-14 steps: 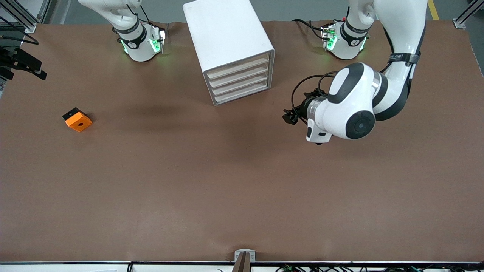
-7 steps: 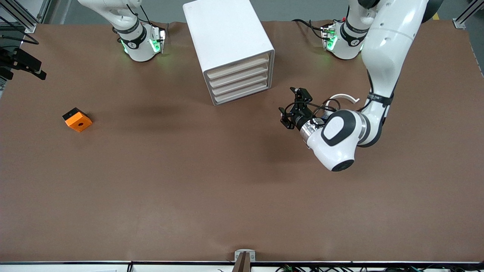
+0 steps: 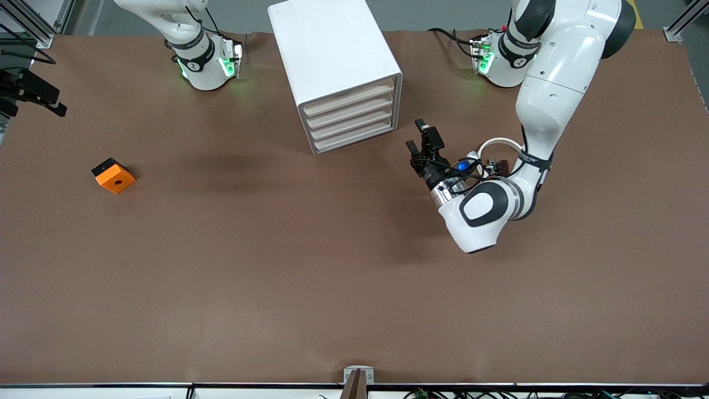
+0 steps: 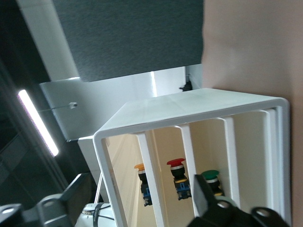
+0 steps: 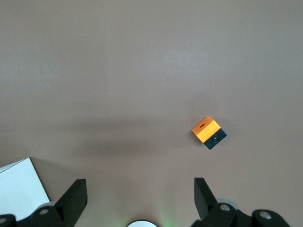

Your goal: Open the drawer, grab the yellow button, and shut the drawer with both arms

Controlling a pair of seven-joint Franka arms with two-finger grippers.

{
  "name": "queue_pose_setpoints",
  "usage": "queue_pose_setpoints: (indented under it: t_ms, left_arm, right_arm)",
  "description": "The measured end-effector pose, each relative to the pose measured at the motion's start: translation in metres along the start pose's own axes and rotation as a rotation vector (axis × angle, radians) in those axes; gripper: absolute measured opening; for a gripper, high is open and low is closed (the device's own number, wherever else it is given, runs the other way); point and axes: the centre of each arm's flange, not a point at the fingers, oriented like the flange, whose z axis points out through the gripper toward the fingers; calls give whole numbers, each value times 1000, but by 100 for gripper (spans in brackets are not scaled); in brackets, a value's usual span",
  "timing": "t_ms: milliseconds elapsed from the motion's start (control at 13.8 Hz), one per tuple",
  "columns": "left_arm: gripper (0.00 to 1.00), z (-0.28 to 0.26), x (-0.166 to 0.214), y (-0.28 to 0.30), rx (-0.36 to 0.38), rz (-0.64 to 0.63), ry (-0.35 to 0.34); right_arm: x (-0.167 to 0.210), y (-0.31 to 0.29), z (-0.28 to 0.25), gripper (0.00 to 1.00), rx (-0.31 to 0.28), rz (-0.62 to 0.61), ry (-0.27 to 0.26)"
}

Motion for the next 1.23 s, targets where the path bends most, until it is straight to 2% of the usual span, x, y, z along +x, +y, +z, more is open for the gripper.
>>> queue_pose_setpoints:
  t_ms: [72,145,289,506,939,1228]
  left_arm:
    - [92,6,-5,2,20,-19,-5]
    - [85,11,-8,5,34,-34,-7]
    - [62,16,-9,11,52,-59,-1]
    - [60,30,-16,12,67,-89,24]
    - [60,86,-47,15,77,-93,131]
    - [60,103,-51,19,87,-105,157]
  right_arm:
    - [0,0,0,100,0,0,0]
    - [0,0,0,100,0,-1,0]
    - [0,-1,0,100,0,-2,0]
    - [0,-3,0,100,-1,-5,0]
    - [0,-3,0,100,-1,-6,0]
    - [0,-3,0,100,-1,-6,0]
